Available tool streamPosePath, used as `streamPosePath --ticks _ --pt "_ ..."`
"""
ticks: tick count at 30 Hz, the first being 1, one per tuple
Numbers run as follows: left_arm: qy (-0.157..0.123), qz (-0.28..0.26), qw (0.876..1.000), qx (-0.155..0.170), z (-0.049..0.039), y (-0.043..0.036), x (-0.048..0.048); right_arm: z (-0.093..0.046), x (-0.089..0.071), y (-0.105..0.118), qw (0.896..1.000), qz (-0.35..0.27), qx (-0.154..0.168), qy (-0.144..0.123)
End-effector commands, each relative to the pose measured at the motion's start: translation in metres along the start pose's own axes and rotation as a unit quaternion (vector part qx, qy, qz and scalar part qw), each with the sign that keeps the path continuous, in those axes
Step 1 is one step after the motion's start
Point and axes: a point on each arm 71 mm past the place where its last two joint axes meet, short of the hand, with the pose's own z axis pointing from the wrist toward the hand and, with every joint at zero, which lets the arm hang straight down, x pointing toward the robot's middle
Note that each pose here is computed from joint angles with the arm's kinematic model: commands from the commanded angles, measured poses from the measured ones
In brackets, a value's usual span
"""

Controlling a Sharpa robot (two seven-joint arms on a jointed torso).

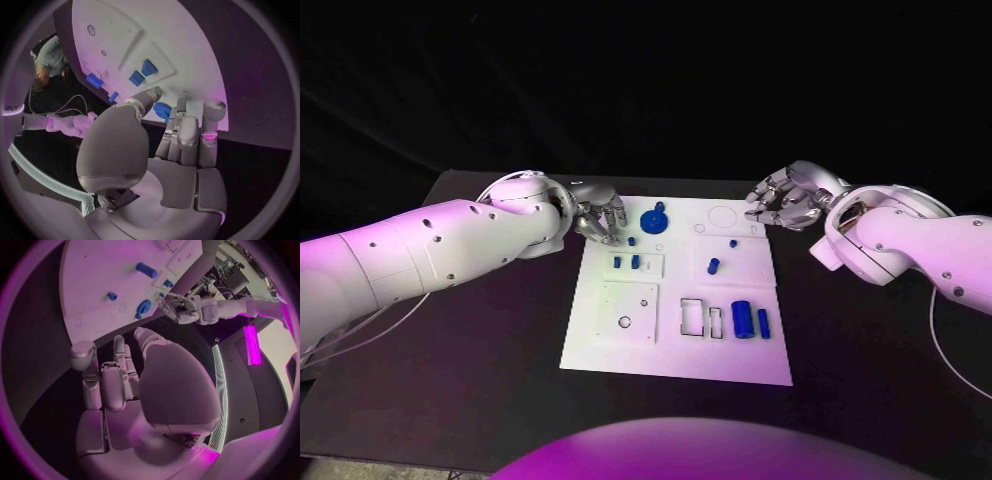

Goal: Assemble the parts on the task board

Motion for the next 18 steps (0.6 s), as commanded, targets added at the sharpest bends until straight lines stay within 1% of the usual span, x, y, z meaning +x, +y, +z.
streamPosePath --ticks 1,3,5,7,9,11,13,16,18 --pt "-0.032 -0.120 0.992 0.014 -0.0052 0.0052 -0.0080 0.000 0.005 0.003 0.995 -0.091 -0.029 0.028" --pt "-0.047 -0.189 0.981 0.022 -0.0106 0.0119 -0.0128 0.000 0.007 0.005 0.991 -0.125 -0.039 0.034" --pt "-0.061 -0.260 0.963 0.034 -0.0156 0.0171 -0.0170 -0.001 0.009 0.007 0.986 -0.155 -0.048 0.038" --pt "-0.078 -0.340 0.936 0.051 -0.0212 0.0217 -0.0215 -0.001 0.011 0.009 0.980 -0.187 -0.057 0.041" --pt "-0.089 -0.401 0.909 0.065 -0.0256 0.0241 -0.0247 0.000 0.013 0.010 0.974 -0.212 -0.064 0.042" --pt "-0.102 -0.477 0.869 0.085 -0.0314 0.0260 -0.0281 0.000 0.017 0.013 0.966 -0.243 -0.073 0.043" --pt "-0.107 -0.520 0.842 0.098 -0.0357 0.0256 -0.0298 0.000 0.019 0.015 0.960 -0.264 -0.079 0.044" --pt "-0.108 -0.555 0.817 0.111 -0.0409 0.0231 -0.0305 0.001 0.023 0.017 0.953 -0.287 -0.087 0.045" --pt "-0.107 -0.571 0.805 0.120 -0.0440 0.0207 -0.0305 0.001 0.026 0.019 0.949 -0.299 -0.090 0.046"
